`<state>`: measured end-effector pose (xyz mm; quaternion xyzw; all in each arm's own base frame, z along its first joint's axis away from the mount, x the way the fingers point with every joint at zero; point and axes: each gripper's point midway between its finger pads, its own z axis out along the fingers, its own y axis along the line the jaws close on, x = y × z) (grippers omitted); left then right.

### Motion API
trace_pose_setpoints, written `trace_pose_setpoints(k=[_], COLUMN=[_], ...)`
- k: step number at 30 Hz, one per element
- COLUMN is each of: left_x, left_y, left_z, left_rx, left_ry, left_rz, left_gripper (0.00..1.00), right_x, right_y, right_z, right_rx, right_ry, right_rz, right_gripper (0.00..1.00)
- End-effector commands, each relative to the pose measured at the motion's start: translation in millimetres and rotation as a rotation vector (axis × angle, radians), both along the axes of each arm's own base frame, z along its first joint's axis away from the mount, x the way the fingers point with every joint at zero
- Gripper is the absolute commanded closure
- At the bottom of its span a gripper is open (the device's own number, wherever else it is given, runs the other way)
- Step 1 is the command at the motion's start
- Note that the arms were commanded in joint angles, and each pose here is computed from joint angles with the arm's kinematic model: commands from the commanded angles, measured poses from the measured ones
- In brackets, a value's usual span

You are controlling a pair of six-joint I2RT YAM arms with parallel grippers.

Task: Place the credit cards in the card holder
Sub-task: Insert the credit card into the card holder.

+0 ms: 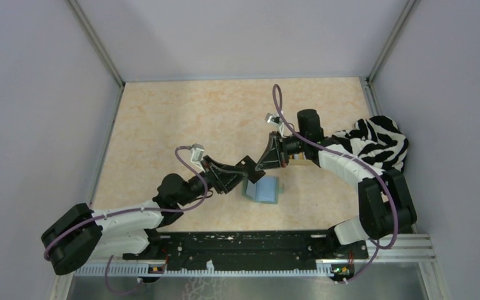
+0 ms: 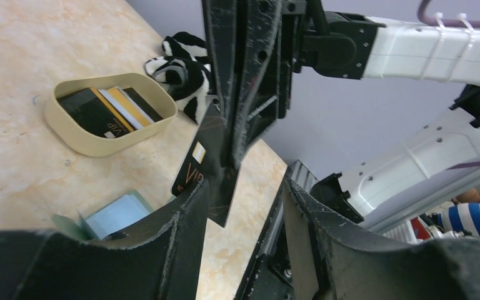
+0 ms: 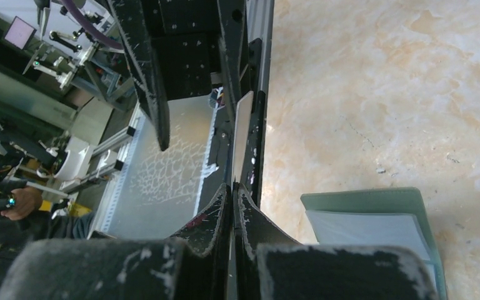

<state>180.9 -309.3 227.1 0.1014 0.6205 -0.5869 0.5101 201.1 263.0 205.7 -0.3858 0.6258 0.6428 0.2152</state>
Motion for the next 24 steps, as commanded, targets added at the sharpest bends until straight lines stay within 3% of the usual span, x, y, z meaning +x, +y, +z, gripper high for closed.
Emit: trace_pose_setpoints(k=[1,7,13,24], left_x=[10.9,6.0,10.3,13.1], left_y=[5.0,17.2,28.6,30.8], left_z=[-9.7,-2.9,-15.1,-19.2], left_rx=[0.018,-0.002,0.059,0.084], left_ry=[0.068,0.033,0.061,0.062], left_rz=[0.008,-0.004,0.030,0.030], left_gripper=[0.47,0.44,0.41,0.43], right_x=[-5.1,0.9,0.1,-2.8], right_y=[4.9,5.0,4.7,4.6], right_z=[14.3,11.4,11.6,11.3], right_rx=[0.040,0.005,0.010,0.020], right_ry=[-0.097,-0.140,-0.147,-0.142], right_rz=[0.058,0.024,0.032,0.046], right_gripper=[1.00,1.00,1.00,1.00])
